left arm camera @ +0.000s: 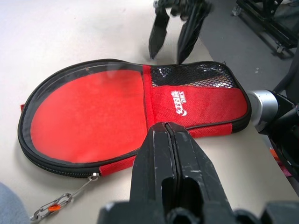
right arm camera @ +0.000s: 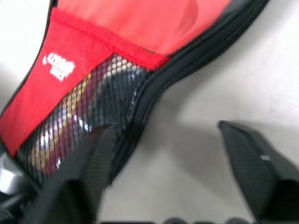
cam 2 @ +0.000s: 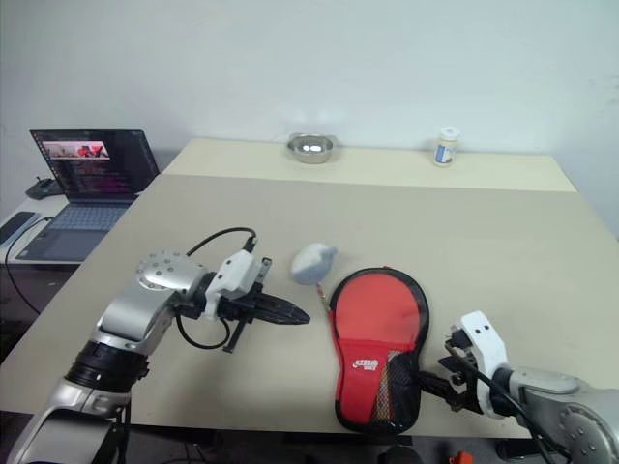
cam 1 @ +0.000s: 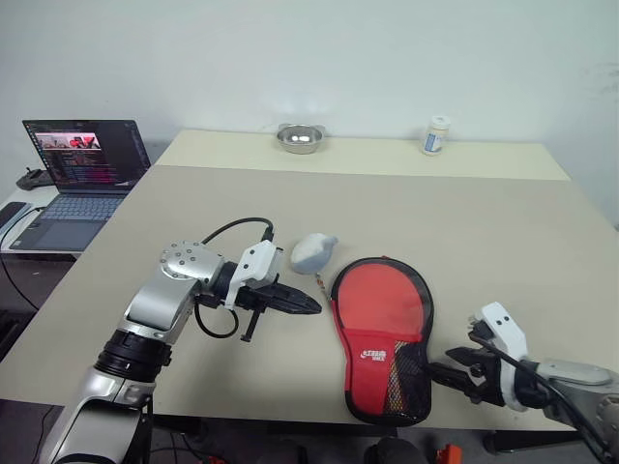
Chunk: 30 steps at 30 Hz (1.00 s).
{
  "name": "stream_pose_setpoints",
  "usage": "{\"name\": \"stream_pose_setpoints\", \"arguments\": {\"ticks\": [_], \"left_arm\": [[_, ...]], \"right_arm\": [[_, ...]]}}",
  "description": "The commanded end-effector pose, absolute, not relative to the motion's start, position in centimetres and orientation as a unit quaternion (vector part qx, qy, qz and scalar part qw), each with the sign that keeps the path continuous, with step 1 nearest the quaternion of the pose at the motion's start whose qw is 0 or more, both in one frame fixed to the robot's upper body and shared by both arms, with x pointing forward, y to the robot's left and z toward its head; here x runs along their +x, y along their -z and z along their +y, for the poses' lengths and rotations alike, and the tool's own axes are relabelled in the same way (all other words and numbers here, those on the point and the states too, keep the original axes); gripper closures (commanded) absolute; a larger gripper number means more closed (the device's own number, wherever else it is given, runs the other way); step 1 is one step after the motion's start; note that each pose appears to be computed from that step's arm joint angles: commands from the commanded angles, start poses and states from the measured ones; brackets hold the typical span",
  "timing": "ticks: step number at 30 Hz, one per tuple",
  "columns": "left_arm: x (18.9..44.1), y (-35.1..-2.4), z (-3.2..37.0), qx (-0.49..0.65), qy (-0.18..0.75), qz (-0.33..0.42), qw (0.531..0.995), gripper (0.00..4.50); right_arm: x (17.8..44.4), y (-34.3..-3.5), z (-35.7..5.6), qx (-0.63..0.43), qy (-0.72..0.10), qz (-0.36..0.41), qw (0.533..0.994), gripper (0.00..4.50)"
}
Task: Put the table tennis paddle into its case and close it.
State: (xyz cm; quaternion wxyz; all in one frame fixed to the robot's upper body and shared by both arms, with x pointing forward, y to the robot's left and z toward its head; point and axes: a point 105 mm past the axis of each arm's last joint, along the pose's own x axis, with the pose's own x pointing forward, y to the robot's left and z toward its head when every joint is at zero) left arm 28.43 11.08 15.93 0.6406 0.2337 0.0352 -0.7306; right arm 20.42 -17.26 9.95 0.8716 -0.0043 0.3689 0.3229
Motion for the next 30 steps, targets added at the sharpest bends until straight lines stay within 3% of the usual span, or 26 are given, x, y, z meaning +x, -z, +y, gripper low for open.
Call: {"name": "stream_pose_setpoints", "arguments": {"ticks": [1,5,9,12,18,23,30], "left_arm": [[28.8,-16.4,11.3,0.239,0.721,0.025,0.65,4.5],[29.5,-16.7,11.8,0.238,0.707,0.027,0.666,4.5],[30.4,-17.0,11.9,0.231,0.687,0.031,0.689,4.5],[31.0,-17.5,11.7,0.226,0.674,0.021,0.703,3.94],[33.4,-19.7,11.7,0.19,0.617,-0.013,0.764,1.82],[35.8,-19.8,12.4,0.192,0.564,-0.016,0.803,0.03],[37.9,-19.2,12.8,0.218,0.533,-0.008,0.817,0.03]], "right_arm": [[20.3,-15.3,-15.2,-0.043,-0.43,0.258,0.864,0.02],[22.4,-17.3,-14.3,-0.061,-0.438,0.195,0.875,0.02],[24.5,-16.2,-12.8,-0.083,-0.434,0.182,0.878,0.02],[25.4,-14.6,-11.8,-0.089,-0.434,0.185,0.877,0.0],[26.6,-11.2,-10.4,-0.121,-0.438,0.197,0.869,0.0],[26.7,-11.1,-10.1,-0.121,-0.441,0.189,0.869,0.0],[28.1,-12.1,-9.5,-0.121,-0.427,0.151,0.883,0.0]]}}
